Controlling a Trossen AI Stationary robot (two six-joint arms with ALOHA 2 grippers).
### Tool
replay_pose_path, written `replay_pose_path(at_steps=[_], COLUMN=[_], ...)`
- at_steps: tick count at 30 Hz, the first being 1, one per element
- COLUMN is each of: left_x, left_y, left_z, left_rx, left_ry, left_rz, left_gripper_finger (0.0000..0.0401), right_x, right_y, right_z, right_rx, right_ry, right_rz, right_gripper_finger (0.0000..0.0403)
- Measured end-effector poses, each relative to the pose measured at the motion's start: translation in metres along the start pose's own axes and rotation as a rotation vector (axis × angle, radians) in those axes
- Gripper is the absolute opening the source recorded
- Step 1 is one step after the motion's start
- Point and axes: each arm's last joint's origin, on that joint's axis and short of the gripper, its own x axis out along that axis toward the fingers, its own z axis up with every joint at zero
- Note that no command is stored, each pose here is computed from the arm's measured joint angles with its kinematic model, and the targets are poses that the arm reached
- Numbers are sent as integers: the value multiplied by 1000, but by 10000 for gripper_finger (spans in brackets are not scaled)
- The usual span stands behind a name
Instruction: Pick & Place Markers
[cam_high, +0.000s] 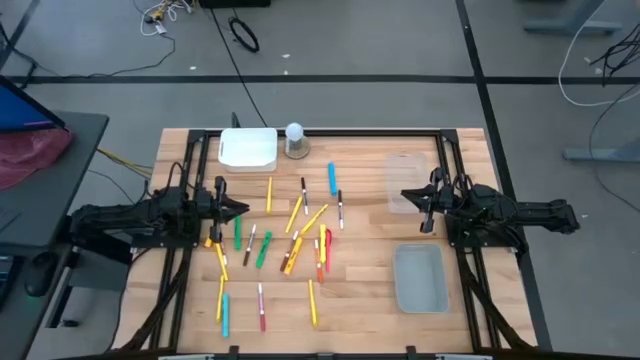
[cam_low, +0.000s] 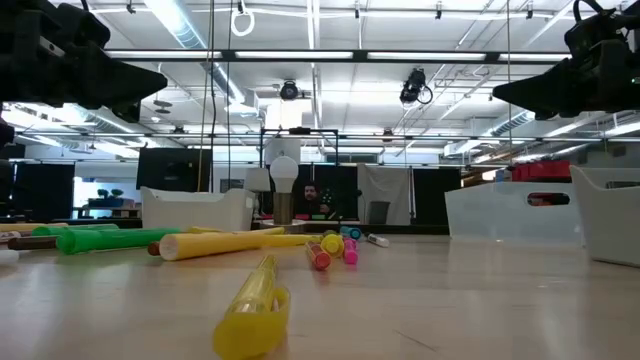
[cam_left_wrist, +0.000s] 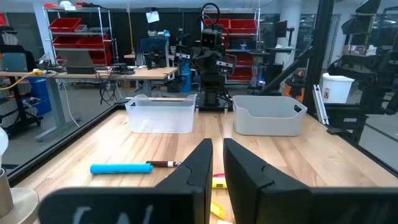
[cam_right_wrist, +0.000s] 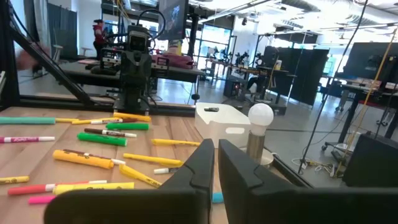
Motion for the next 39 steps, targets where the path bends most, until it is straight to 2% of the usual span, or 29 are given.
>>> replay_pose_path(at_steps=[33, 35, 37, 39], left_x=[0, 0, 0, 0], left_y=[0, 0, 0, 0], left_z=[0, 0, 0, 0], left_rx=[0, 0, 0, 0], left_ry=[0, 0, 0, 0], left_rz=[0, 0, 0, 0], left_gripper_finger=[44, 44, 44, 44], right_x=[0, 0, 0, -1], right_y=[0, 0, -1, -3], right_z=[1, 3, 8, 15], right_rx=[1, 59, 240, 359], right_ry=[-5, -31, -83, -160], right_rz=[-1, 6, 27, 5], right_gripper_finger=[27, 27, 27, 27])
